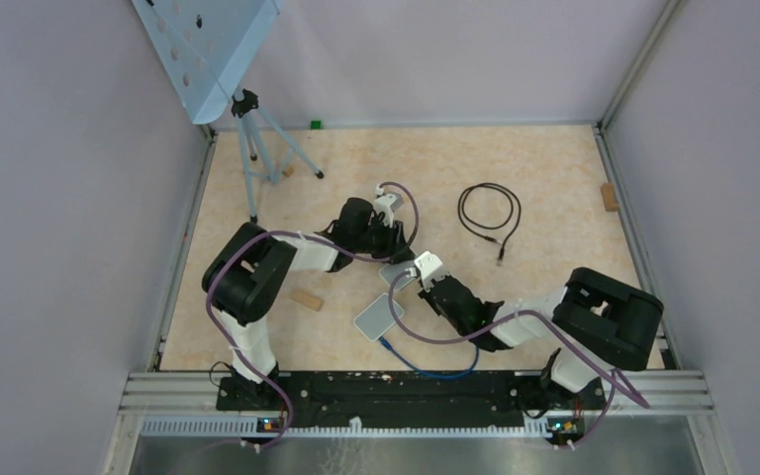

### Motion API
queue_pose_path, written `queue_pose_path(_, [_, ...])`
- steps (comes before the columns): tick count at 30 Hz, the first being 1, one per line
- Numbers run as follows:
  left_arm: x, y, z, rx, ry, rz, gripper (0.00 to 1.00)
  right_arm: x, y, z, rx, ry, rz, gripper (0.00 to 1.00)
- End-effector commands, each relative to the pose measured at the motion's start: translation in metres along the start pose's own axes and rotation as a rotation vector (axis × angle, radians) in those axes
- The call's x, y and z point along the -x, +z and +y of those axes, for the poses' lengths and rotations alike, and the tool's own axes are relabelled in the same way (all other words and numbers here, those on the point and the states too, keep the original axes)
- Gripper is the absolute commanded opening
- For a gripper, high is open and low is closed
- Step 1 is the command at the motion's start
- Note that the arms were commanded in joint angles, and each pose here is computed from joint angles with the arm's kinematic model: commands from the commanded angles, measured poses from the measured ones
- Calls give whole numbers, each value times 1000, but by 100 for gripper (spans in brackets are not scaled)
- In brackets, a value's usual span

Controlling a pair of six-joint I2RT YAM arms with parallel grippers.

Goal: Insert the plug into the switch port

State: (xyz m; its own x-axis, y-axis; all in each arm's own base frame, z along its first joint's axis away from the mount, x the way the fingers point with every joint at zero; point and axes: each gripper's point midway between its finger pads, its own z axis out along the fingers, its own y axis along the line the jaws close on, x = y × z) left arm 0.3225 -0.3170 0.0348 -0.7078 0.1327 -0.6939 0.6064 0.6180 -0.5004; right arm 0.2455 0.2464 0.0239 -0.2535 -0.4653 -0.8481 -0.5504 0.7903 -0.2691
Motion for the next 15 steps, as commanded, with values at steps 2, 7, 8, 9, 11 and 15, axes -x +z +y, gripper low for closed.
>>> queue_pose_path(2, [-45,-1,15,52,-46,140,43,29,9,8,3,48,-69,0])
queue_pose_path(7, [-46,0,14,47,-46,143,43,34,10,10,15,39,-84,0])
queue_pose_path(8, [-46,0,13,45,-46,143,43,36,10,11,17,39,-88,0])
queue_pose_path(9, [-45,0,14,45,-47,142,43,36,10,11,21,37,-90,0])
queue_pose_path(11, [-45,-1,13,42,-45,142,43,38,10,13,30,33,-96,0])
queue_pose_path(15, [-45,-1,13,42,-44,142,43,39,11,13,37,25,-95,0])
